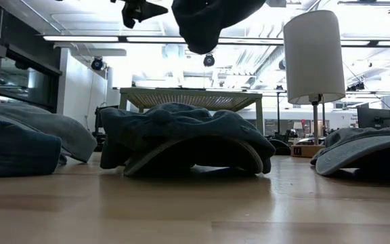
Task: Pick & Place hat
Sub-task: Put the right blue cap on the shelf
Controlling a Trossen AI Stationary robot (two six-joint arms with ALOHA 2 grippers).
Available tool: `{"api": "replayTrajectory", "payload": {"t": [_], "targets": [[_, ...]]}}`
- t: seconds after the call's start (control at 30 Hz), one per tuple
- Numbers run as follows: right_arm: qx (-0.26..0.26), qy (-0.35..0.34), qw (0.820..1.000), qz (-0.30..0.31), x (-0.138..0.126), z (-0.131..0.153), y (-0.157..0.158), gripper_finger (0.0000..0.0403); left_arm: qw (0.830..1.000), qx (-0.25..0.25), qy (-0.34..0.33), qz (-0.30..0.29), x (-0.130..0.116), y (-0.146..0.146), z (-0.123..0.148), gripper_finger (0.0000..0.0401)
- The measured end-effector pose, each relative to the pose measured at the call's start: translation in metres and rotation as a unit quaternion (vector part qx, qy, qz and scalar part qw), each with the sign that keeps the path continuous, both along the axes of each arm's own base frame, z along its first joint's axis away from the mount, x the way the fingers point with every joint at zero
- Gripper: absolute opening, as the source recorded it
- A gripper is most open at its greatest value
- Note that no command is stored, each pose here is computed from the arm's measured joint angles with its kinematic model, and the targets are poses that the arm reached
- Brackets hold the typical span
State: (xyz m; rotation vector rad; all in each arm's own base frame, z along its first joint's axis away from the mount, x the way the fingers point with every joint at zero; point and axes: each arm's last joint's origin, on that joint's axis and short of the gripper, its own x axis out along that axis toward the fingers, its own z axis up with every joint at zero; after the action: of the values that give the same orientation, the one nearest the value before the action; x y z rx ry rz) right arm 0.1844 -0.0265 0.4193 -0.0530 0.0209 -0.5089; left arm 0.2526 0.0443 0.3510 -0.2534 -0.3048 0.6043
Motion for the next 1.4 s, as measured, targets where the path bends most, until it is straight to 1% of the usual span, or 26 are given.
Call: {"api": "replayTrajectory", "payload": {"t": [0.17, 0.5, 0.7, 0.8, 0.93, 1.03, 1.17, 1.3, 1.33, 1.4], "targets": [[0.0, -0.006, 1.0, 0.004, 0.006, 0.0, 0.0, 0.0, 1.0, -0.002, 0.001, 0.008, 0.0, 0.0, 0.0, 0.0284], [-0.002, -0.025, 1.0, 0.013, 0.009, 0.003, 0.0, 0.0, 1.0, -0.005, 0.006, 0.012, 0.0, 0.001, -0.001, 0.0284], [-0.001, -0.019, 1.0, 0.018, 0.012, 0.001, 0.0, 0.0, 1.0, -0.014, -0.001, 0.011, 0.0, 0.001, -0.001, 0.0284], [0.0, -0.019, 1.0, 0.019, 0.012, 0.001, 0.0, 0.0, 1.0, -0.019, -0.005, 0.01, 0.0, 0.001, -0.001, 0.0274], [0.0, -0.019, 1.0, 0.017, 0.012, 0.001, 0.0, 0.0, 1.0, -0.022, -0.008, 0.009, 0.0, 0.001, -0.001, 0.0234], [-0.001, -0.019, 1.0, 0.012, 0.012, 0.001, 0.0, 0.0, 1.0, -0.026, -0.01, 0.008, 0.0, 0.001, -0.001, 0.019], [-0.001, -0.019, 1.0, 0.012, 0.012, 0.001, 0.0, 0.0, 1.0, -0.026, -0.01, 0.008, 0.0, 0.001, -0.001, 0.0116], [-0.001, -0.018, 1.0, 0.012, 0.012, 0.001, 0.0, 0.0, 1.0, -0.028, -0.013, 0.004, 0.0, 0.001, -0.001, 0.0029], [-0.001, -0.018, 1.0, 0.012, 0.012, 0.001, 0.0, 0.0, 0.999, -0.029, -0.013, 0.003, 0.0, 0.0, -0.001, 0.0021], [-0.001, -0.018, 1.0, 0.012, 0.012, 0.001, 0.0, 0.0, 0.999, -0.032, -0.016, -0.001, 0.0, 0.0, -0.001, 0.0024]]}}
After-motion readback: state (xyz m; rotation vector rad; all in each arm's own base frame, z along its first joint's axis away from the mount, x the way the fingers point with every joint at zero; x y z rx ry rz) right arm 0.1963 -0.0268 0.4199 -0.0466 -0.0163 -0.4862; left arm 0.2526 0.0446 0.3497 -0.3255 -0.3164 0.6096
